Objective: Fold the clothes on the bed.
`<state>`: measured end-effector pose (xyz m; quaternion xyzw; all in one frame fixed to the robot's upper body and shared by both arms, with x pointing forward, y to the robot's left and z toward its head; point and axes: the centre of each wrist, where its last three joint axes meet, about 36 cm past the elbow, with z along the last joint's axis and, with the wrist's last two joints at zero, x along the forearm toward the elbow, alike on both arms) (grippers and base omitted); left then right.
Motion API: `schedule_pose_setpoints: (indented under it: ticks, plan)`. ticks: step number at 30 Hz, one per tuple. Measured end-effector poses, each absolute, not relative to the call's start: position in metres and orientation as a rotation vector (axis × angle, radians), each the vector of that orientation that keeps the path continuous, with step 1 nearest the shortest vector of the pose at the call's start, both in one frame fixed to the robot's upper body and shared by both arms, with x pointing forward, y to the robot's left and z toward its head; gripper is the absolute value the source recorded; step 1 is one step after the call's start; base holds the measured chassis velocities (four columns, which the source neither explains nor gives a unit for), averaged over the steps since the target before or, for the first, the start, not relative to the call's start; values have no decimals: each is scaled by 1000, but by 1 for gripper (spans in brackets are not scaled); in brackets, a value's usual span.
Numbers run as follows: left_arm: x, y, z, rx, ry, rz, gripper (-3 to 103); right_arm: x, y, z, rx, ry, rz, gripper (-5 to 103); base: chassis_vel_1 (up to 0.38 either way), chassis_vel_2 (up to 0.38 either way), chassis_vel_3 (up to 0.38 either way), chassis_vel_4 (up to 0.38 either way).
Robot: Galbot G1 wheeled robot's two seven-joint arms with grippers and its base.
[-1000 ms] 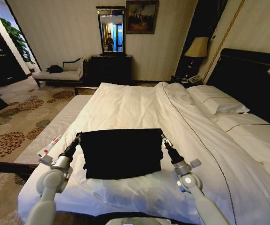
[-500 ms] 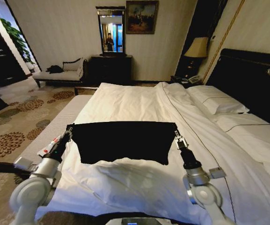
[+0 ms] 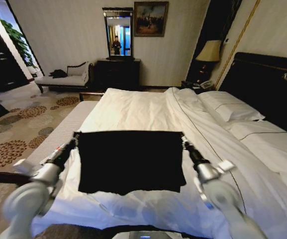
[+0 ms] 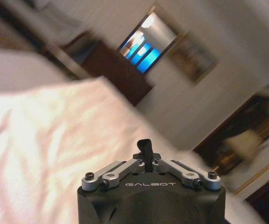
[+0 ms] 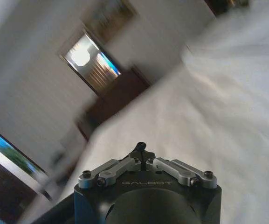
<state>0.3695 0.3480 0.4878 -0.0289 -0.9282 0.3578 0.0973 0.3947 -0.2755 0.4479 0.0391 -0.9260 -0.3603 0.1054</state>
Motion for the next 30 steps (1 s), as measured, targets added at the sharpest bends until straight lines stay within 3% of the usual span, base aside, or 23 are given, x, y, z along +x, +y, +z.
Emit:
schedule_pose_setpoints:
  ticks: [3,9,21,30]
  plan:
    - [445,344,417,2,-2658,974,2,462,-267,380,78,-2647,-985,0,0,0,0,0]
    - [509,340,365,51,-2651,940,2,512,-252,328,106,-2630,-981,0,0,0,0,0]
    - [502,353,315,68,-2718,993,2,523,-251,313,266,-2744,-1086,0,0,0,0,0]
    - [482,344,328,-30,-2789,993,2,512,-238,306,489,-2797,-1069,0,0,0,0,0]
